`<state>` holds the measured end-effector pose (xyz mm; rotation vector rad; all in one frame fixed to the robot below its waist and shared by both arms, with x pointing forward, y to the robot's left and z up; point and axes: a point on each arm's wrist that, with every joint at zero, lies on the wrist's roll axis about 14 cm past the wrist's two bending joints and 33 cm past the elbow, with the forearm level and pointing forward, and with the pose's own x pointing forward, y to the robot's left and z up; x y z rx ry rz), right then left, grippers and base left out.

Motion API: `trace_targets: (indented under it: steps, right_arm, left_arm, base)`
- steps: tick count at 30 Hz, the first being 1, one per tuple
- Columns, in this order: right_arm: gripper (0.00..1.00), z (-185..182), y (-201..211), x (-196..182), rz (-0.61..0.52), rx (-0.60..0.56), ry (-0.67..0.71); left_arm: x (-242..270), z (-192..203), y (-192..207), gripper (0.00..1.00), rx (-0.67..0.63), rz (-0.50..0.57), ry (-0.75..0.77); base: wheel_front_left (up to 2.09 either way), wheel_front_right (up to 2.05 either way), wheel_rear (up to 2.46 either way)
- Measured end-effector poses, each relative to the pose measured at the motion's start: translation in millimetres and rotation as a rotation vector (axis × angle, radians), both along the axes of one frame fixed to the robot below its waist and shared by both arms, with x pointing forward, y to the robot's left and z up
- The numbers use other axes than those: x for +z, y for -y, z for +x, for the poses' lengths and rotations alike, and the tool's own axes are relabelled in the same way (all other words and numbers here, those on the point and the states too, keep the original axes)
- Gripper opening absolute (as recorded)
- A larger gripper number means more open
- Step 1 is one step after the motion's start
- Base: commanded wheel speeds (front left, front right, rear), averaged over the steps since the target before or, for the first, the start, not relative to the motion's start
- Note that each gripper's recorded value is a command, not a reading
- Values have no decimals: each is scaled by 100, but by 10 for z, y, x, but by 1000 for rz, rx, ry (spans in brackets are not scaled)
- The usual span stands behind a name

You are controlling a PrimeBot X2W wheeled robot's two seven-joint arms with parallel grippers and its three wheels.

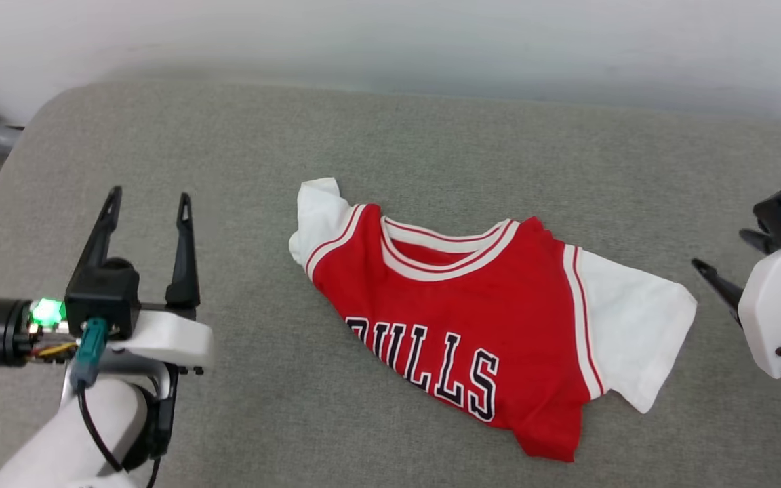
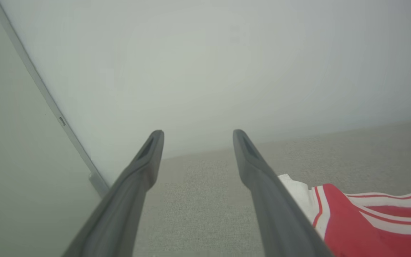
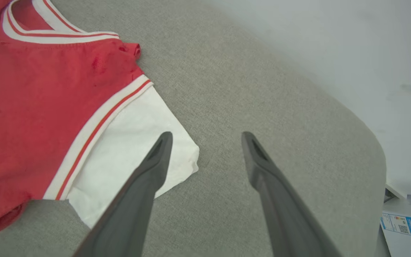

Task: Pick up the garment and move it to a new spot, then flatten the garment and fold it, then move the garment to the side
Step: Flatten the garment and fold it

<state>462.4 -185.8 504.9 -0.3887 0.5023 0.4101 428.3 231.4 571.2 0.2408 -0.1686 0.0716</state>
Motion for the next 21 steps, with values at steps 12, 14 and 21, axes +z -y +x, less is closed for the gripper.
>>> trace_targets:
  steps: [12,14,21]
  right_arm:
    - [100,-24,9,-763,-136,18,-400]
    - [100,-12,-13,-870,-145,25,-429]
    - [100,-20,-38,-1275,-176,31,-541]
  left_arm:
    - [-219,-404,-274,100,207,-66,26]
    - [-276,-452,-301,100,234,-79,19]
    - [-476,-549,-302,100,296,-123,-16]
  base:
    - [0,0,0]
    - [0,0,0]
    - [0,0,0]
